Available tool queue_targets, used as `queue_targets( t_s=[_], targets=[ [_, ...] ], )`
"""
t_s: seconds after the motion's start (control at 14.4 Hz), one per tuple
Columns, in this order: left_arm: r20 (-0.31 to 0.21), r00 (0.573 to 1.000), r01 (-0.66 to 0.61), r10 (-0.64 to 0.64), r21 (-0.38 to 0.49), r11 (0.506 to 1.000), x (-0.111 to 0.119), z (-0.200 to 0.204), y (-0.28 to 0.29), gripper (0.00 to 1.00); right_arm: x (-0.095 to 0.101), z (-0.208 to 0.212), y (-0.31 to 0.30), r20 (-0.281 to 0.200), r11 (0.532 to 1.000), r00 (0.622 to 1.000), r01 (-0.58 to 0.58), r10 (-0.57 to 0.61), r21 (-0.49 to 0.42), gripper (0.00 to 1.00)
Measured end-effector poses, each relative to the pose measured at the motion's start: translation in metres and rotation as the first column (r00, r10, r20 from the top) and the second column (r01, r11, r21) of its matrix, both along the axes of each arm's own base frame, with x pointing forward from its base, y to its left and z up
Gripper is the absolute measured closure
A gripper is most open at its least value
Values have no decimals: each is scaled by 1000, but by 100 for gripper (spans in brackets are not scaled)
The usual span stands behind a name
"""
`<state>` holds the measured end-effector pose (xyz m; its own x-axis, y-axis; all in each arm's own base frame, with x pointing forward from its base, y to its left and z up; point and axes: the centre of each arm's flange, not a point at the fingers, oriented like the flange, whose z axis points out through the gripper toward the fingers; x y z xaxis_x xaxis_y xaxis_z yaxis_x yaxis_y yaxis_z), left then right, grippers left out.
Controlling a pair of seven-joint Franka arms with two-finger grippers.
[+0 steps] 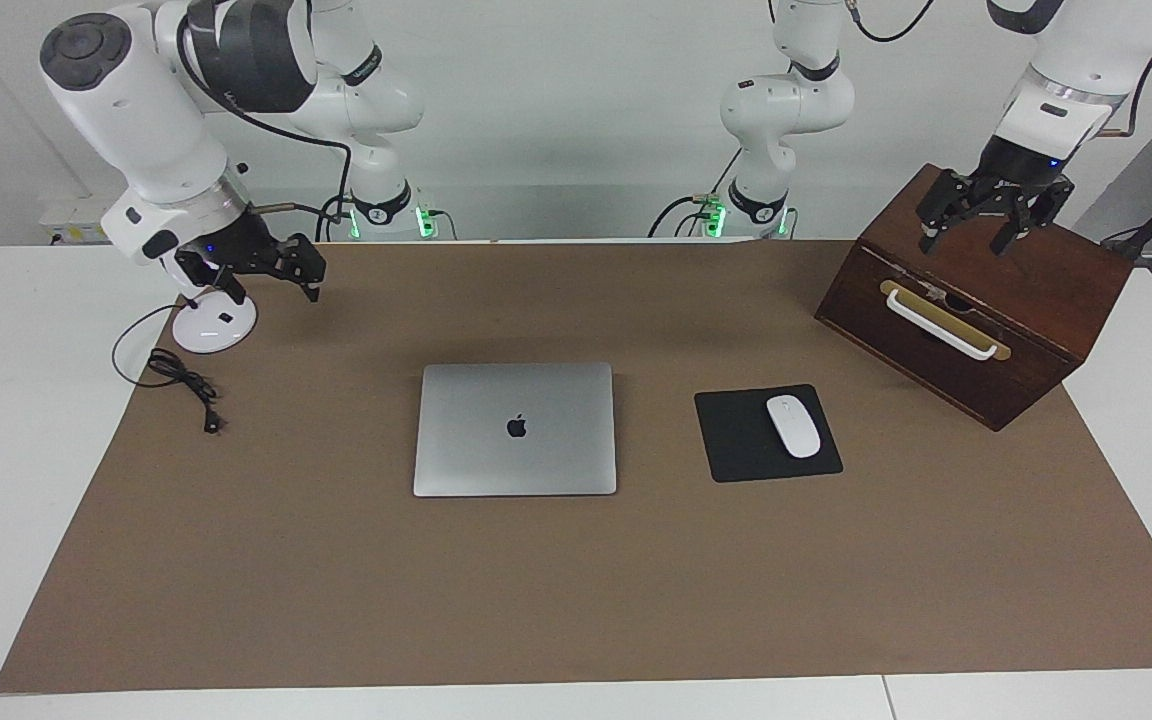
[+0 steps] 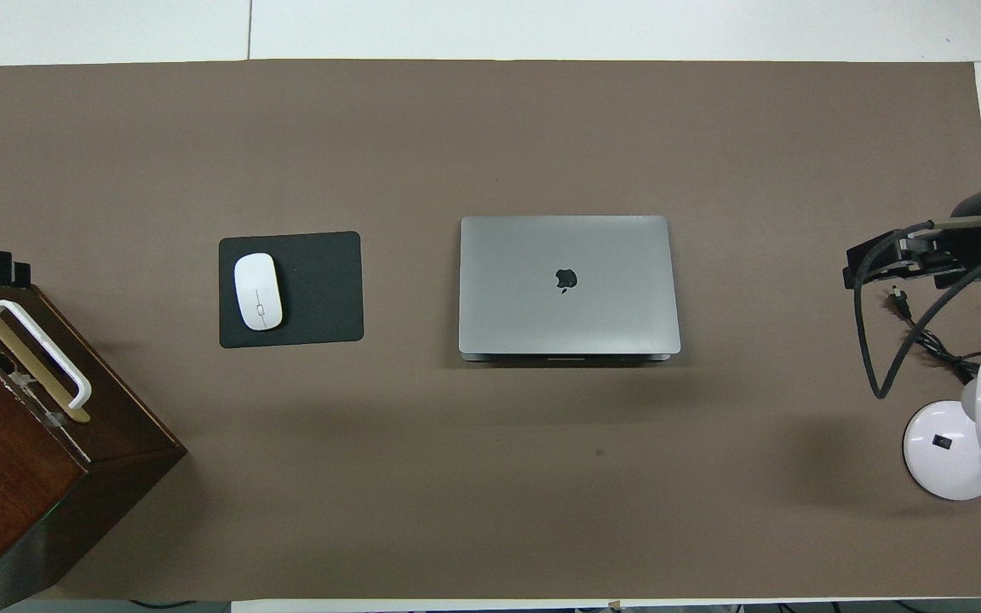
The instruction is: Close laptop with both arms
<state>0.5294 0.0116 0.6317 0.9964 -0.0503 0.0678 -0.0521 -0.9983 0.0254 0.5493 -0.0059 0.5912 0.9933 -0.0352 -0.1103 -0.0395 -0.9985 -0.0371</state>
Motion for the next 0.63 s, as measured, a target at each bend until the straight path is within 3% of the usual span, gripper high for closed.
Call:
queue_targets(
  t_s=[0.28, 0.63],
  targets=[
    [-37, 999, 16, -16, 1, 1000, 11, -21, -8, 0, 0, 5, 0, 8, 1000, 1000, 0, 0, 0, 0],
    [-46, 998, 40, -40, -1, 999, 11, -22, -22, 0, 1, 2, 2, 1, 1000, 1000, -4, 4, 0, 0]
  ],
)
